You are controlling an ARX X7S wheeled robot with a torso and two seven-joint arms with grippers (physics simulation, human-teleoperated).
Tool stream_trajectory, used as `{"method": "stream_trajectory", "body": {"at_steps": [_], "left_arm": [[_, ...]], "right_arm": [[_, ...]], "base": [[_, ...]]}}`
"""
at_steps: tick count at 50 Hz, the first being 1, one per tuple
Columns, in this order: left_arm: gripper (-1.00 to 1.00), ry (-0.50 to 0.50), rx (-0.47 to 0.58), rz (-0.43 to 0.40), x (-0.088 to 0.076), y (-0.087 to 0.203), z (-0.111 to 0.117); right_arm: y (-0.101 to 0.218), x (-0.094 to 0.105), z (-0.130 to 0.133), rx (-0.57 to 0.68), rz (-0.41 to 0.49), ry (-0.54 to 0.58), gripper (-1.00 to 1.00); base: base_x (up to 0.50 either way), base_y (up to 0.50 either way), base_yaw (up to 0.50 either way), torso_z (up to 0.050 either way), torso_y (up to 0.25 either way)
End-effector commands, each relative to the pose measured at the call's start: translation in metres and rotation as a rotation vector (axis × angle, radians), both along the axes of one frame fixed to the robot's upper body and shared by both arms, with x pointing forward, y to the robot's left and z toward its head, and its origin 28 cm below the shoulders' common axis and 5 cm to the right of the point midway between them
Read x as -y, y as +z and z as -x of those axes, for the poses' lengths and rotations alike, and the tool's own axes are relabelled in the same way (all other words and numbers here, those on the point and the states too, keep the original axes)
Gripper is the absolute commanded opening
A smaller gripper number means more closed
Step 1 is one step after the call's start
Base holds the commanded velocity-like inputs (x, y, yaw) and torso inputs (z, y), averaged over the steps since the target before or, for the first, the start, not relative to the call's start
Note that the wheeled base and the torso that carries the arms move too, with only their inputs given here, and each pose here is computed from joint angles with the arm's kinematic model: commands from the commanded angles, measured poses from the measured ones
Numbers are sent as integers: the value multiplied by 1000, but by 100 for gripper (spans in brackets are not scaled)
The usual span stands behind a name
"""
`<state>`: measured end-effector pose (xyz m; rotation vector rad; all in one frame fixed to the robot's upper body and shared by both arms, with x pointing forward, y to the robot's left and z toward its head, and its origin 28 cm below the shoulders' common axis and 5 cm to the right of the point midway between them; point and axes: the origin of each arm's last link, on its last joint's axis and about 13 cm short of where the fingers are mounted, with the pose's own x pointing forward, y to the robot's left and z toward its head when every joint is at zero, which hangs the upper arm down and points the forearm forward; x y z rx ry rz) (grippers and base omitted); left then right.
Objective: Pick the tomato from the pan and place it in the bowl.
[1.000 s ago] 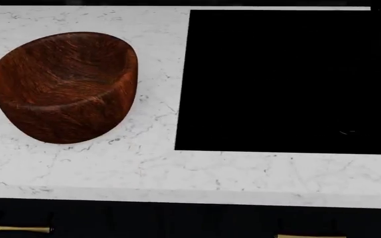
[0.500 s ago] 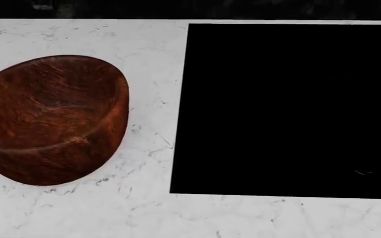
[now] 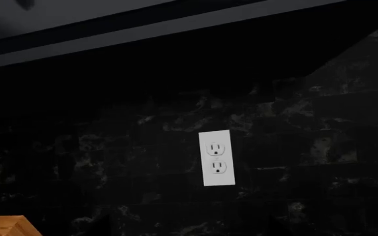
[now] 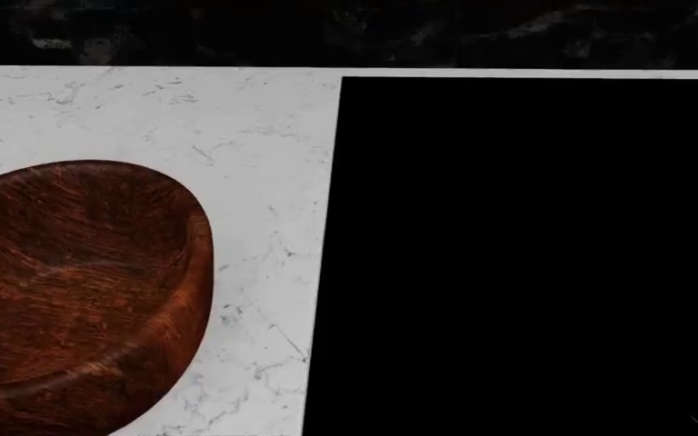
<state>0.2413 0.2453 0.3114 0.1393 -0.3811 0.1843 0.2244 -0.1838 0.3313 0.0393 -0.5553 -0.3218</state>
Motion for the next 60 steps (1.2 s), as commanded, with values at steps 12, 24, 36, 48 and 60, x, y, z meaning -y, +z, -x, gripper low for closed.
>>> {"method": "stream_trajectory", "body": {"at_steps": [12, 24, 36, 48, 60], "left_arm": [[100, 7, -33, 4, -1, -1, -5], [100, 10, -30, 4, -2, -1, -3], [100, 6, -26, 4, -1, 1, -2], [100, 11, -25, 8, -3, -1, 1], [100, 11, -24, 15, -4, -3, 2]], "right_arm": [[0, 5, -8, 42, -91, 49, 100], [-1, 4, -7, 35, -81, 55, 100], [1, 6, -4, 41, -97, 63, 100], [2, 5, -3, 40, -95, 66, 100], [3, 3, -2, 33, -77, 58, 100]], "base": [[0, -146, 0, 0, 0], [0, -166, 0, 0, 0], [0, 0, 0, 0, 0], [0, -172, 0, 0, 0], [0, -117, 0, 0, 0]]}}
